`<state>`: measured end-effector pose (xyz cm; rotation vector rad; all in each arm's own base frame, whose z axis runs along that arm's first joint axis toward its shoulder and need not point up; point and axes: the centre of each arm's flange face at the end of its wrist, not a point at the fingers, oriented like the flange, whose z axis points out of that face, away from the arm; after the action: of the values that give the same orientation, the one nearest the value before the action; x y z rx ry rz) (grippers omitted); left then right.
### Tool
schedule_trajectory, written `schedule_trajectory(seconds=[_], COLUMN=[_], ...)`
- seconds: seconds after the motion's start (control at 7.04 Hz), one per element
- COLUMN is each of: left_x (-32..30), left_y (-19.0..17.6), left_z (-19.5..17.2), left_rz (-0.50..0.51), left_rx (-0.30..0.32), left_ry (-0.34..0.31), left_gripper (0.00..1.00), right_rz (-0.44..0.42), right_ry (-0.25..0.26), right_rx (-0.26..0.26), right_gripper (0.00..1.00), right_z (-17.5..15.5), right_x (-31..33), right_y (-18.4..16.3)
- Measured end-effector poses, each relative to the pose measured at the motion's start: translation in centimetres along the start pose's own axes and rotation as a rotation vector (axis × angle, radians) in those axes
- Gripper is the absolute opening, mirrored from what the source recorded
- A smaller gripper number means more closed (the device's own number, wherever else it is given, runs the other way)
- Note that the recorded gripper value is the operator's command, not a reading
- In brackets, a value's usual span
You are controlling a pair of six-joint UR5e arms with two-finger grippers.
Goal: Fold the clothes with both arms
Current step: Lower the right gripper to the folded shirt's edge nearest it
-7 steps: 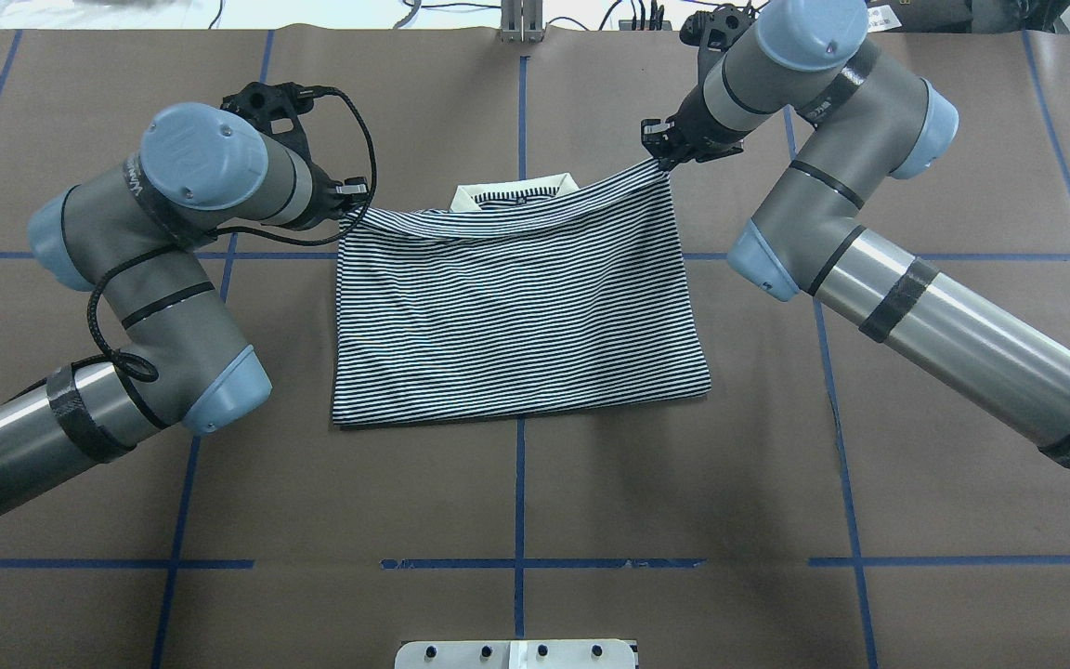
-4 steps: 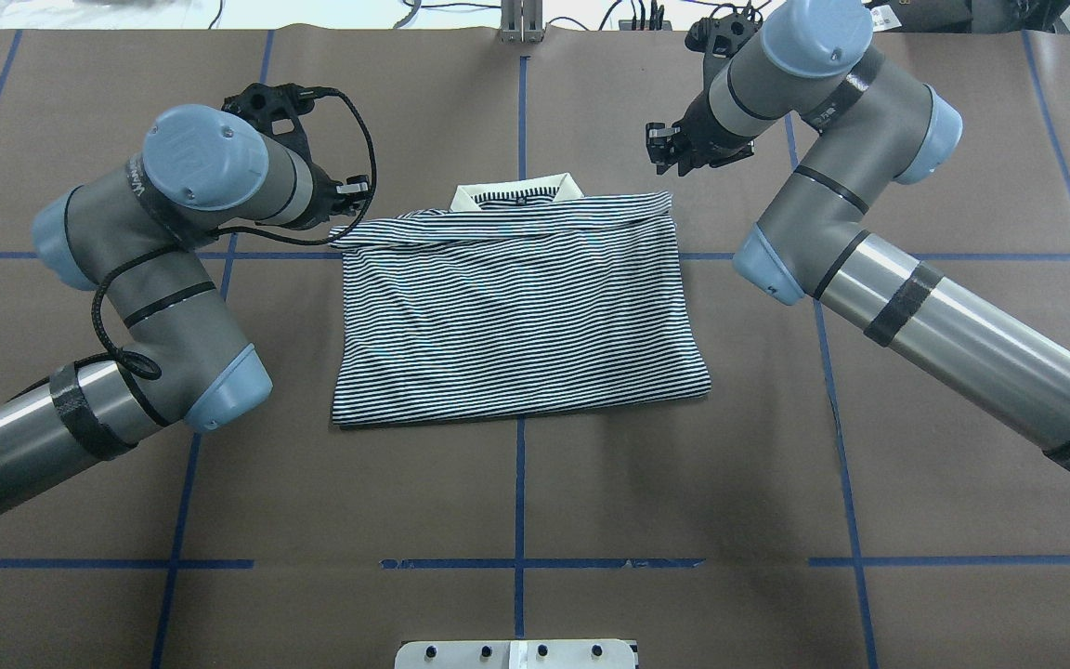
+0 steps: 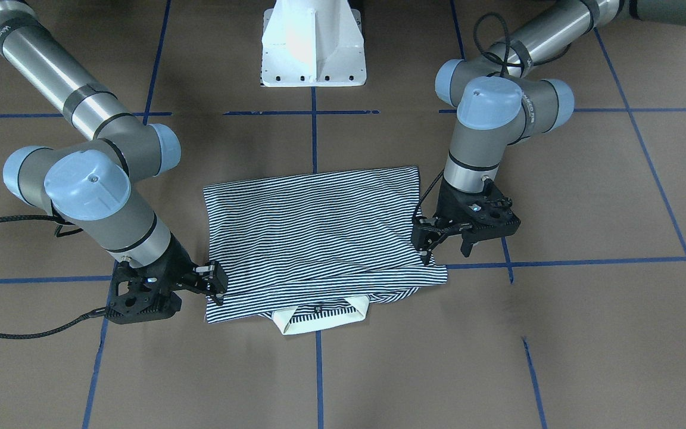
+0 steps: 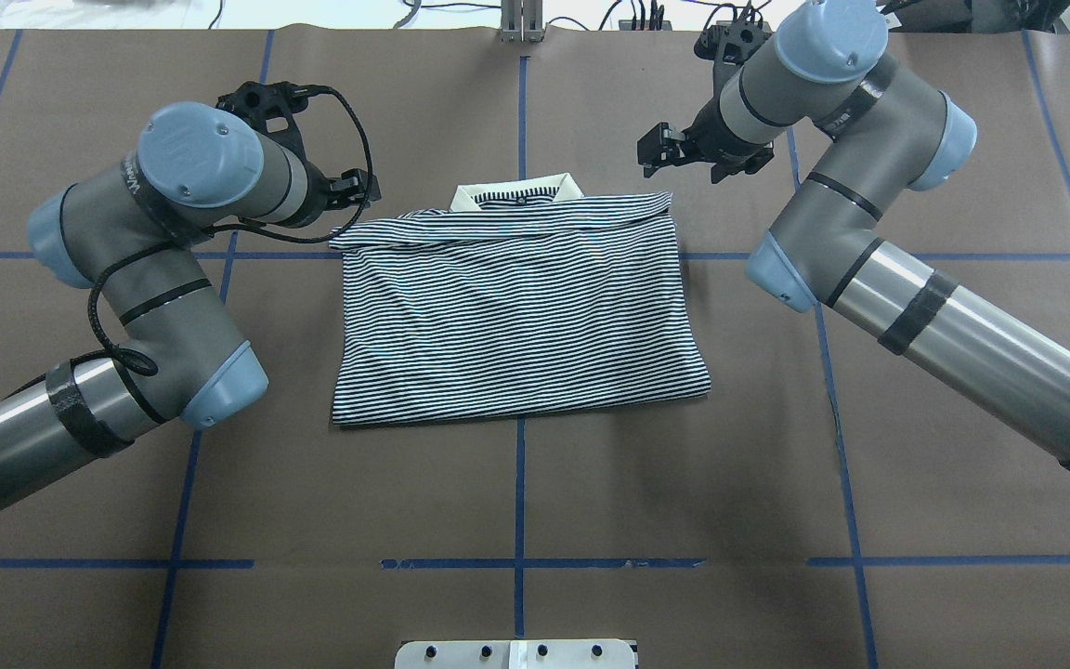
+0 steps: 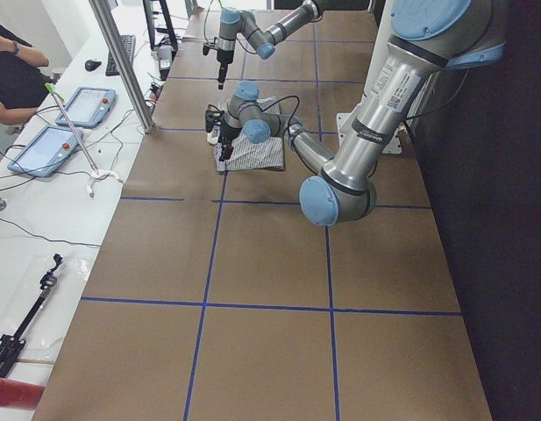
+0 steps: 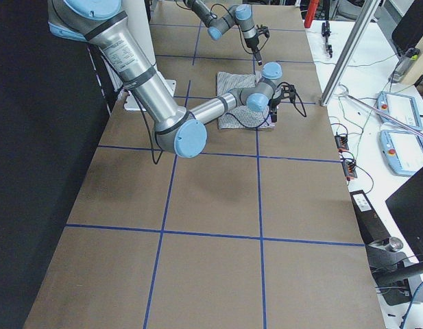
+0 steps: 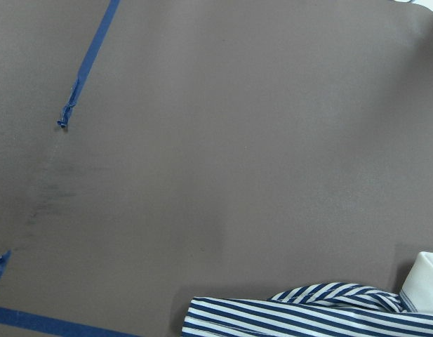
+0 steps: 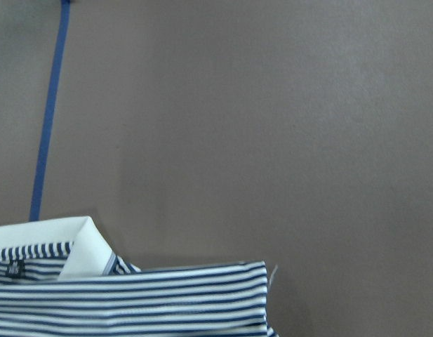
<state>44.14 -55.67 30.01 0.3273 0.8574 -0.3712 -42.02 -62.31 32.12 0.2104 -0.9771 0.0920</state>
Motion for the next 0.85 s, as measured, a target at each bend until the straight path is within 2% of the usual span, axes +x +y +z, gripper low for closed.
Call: schedule_trajectory(seconds=[0.43, 0.71, 0.85], left_x=[-0.7, -0.2, 0.0], left_y=[0.2, 0.3, 0.5], left_z=[-0.3, -1.4, -1.7], left_rz=[-0.009, -0.025, -0.045], left_rx=[0.0, 0.003, 0.003], left_ry=[-0.002, 0.015, 0.022], left_gripper=[1.0, 1.0, 1.0], right_rz=[0.136, 0.201, 0.205], right_ry=[0.022, 0.052, 0.076], right_rx=[-0.098, -0.137, -0.143], right_gripper=[1.0, 1.0, 1.0], right_z=[-2.2, -1.3, -0.1], right_x=[1.3, -0.2, -0.1], right_y=[9.9, 15.6, 17.5])
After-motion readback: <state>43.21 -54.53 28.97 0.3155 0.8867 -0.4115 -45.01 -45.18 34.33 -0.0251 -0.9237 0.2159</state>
